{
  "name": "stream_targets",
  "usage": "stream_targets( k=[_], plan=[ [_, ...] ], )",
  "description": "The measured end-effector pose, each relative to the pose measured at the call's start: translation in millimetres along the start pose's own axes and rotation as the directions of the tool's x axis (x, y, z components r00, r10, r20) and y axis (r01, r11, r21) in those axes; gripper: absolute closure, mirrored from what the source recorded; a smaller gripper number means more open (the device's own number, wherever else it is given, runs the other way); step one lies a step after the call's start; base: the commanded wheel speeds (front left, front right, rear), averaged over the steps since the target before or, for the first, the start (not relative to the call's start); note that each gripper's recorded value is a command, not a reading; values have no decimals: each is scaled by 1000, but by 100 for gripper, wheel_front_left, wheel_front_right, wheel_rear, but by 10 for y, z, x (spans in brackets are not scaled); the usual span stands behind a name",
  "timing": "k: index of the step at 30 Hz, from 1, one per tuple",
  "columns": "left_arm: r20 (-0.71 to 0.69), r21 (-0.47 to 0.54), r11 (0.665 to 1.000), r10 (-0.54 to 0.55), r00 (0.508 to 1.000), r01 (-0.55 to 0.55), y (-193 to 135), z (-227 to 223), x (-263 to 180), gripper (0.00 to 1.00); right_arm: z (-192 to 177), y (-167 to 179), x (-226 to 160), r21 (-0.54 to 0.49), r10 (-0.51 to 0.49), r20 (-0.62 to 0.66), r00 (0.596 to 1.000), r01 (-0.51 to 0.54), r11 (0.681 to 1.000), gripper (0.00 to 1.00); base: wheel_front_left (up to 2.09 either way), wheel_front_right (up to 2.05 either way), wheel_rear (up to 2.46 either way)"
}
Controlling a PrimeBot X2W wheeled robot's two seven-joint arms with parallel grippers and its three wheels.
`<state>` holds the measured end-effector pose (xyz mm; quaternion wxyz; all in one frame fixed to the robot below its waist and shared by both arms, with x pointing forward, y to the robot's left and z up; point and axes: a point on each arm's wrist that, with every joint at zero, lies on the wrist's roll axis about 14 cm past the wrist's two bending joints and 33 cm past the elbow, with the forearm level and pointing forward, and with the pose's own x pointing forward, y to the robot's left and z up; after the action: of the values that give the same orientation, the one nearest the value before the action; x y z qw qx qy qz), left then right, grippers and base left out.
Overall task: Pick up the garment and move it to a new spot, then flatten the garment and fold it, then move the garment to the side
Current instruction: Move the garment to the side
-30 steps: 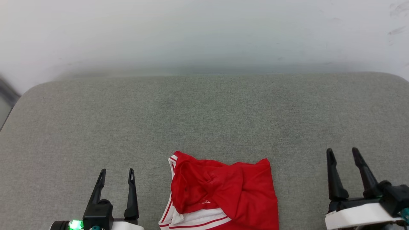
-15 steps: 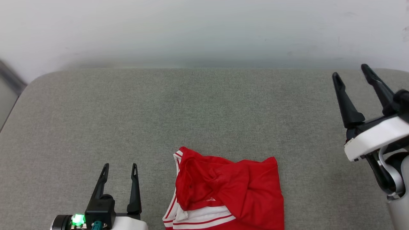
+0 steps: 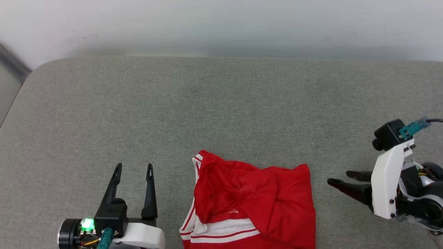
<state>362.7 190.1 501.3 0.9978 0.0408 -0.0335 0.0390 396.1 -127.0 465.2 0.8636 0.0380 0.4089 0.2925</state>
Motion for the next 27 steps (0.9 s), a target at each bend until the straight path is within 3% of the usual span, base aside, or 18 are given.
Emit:
stream_targets(
  k=[13,22,23,24,27],
  plan=[
    [-43,9,1000,11,999,-11,30,-168,185,0,-656,338,634,211,218,-197,956,-176,961,0,0,0,0],
    [-66,15,999,35,997,-34,89,-246,222,0,-877,502,946,228,275,-264,924,-218,949,0,0,0,0],
    [-68,15,999,37,997,-36,94,-251,217,0,-882,517,963,221,278,-266,923,-222,950,55,0,0,0],
    [-70,17,999,40,997,-39,103,-254,214,0,-887,526,973,215,279,-267,922,-225,950,100,0,0,0],
    [-70,15,999,42,997,-41,101,-253,207,0,-851,541,994,202,277,-248,928,-230,952,100,0,0,0]
  ],
)
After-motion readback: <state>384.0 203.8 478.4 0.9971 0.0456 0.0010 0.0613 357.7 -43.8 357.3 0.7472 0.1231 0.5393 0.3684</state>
